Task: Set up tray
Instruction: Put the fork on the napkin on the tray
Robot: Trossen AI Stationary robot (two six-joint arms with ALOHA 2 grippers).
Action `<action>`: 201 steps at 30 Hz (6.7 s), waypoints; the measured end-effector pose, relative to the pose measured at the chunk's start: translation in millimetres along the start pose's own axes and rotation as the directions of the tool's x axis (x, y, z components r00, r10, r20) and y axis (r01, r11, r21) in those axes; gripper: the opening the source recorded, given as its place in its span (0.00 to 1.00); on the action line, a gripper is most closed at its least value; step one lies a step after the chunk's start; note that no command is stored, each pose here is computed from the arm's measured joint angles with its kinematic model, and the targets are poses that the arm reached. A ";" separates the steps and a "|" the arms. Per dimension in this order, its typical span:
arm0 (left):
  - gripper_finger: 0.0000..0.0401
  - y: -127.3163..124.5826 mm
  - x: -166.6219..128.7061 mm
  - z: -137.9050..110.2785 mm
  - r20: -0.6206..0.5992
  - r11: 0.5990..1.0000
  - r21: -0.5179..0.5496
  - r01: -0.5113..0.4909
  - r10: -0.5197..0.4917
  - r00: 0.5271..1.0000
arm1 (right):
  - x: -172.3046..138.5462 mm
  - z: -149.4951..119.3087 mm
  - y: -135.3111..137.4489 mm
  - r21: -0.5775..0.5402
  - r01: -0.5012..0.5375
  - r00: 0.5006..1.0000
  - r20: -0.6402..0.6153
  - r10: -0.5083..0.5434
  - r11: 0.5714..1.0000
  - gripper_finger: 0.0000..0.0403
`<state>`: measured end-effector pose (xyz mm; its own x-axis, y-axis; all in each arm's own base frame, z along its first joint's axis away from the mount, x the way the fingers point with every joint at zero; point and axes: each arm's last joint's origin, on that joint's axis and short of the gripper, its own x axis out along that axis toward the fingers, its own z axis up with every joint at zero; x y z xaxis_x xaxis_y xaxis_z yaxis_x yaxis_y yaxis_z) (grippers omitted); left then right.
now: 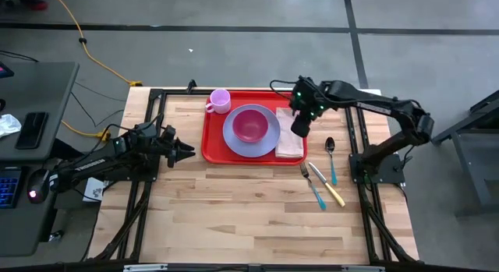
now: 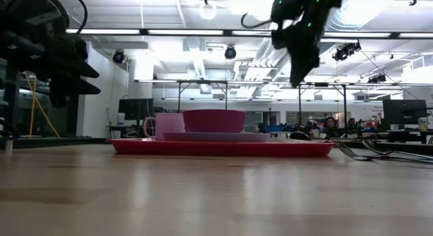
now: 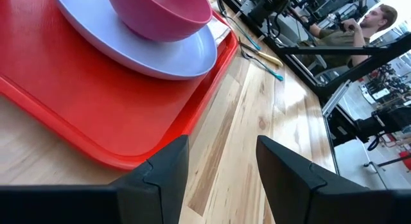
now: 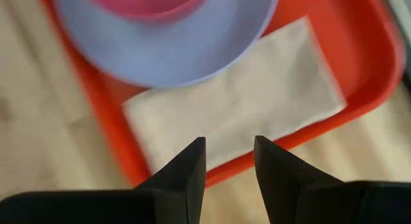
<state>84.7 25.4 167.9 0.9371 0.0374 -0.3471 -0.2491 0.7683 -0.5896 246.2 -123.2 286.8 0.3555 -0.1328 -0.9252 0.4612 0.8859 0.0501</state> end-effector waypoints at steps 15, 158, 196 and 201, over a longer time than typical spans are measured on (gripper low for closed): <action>0.53 0.0 0.0 0.0 0.001 1.000 0.000 0.000 0.000 1.000 | -17.6 -39.3 79.8 0.137 -0.151 0.957 -0.226 0.179 0.979 0.27; 0.53 -10.4 -2.7 20.1 0.235 0.896 0.440 -0.060 -0.051 0.971 | 111.1 -149.1 122.9 0.430 0.091 0.949 -0.312 0.054 0.898 0.14; 0.53 -8.4 -1.7 15.5 0.176 0.900 0.434 -0.031 -0.051 0.983 | 75.3 -116.1 152.9 0.492 0.010 0.935 -0.312 0.166 0.871 0.01; 0.53 -8.4 -1.7 15.6 0.176 0.900 0.434 -0.032 -0.050 0.983 | 54.8 -103.5 156.3 0.475 0.048 0.937 -0.326 0.125 0.878 0.00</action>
<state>89.1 28.8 184.7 0.9769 0.1107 -0.1828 -0.1476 0.9680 -0.2029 253.7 54.0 205.0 0.1260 0.1314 -0.9833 0.8087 0.5605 0.1786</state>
